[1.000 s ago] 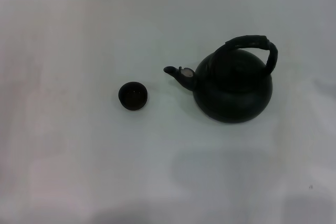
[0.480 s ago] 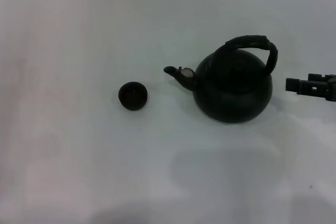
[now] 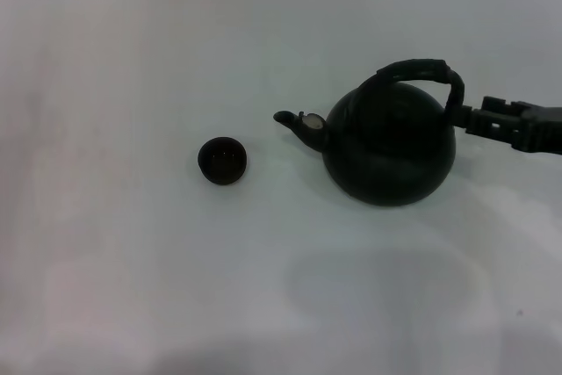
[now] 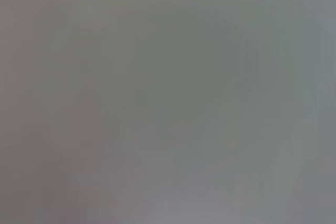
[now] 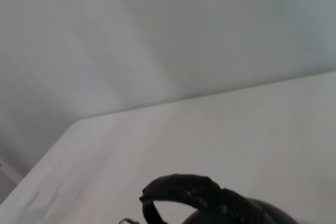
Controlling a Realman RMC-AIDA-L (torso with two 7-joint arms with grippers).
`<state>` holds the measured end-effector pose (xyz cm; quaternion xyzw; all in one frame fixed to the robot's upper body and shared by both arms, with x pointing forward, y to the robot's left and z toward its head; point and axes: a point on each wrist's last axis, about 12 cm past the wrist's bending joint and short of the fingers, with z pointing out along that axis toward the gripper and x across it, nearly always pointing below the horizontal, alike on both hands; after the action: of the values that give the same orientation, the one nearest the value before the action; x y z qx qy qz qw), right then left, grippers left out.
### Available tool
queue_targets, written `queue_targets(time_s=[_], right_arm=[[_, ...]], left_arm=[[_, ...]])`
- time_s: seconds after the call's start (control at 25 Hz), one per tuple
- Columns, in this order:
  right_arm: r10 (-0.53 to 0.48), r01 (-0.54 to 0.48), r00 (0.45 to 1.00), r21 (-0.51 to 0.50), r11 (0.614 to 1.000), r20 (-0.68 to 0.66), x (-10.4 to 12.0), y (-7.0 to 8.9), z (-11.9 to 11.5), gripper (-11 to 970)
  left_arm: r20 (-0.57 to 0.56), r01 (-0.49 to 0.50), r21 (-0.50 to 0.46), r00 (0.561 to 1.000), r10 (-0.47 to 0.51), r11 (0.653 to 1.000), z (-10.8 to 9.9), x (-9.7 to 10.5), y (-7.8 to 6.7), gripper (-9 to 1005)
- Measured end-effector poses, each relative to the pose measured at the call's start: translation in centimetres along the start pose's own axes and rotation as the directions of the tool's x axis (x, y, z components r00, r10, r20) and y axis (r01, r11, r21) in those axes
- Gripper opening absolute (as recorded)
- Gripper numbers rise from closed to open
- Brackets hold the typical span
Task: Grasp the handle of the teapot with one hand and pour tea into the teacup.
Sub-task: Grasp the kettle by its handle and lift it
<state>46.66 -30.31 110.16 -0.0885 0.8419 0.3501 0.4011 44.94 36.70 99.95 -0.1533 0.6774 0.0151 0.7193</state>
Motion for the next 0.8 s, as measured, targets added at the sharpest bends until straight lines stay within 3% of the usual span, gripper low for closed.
queue_targets(time_s=[0.8], right_arm=[[-0.046,0.047,0.999,0.063,0.997,-0.024,1.0,-0.1,3.6,823]], left_arm=[[-0.001,-0.002,-0.016,1.000,0.002,1.000,-0.3,0.0,0.4,862]])
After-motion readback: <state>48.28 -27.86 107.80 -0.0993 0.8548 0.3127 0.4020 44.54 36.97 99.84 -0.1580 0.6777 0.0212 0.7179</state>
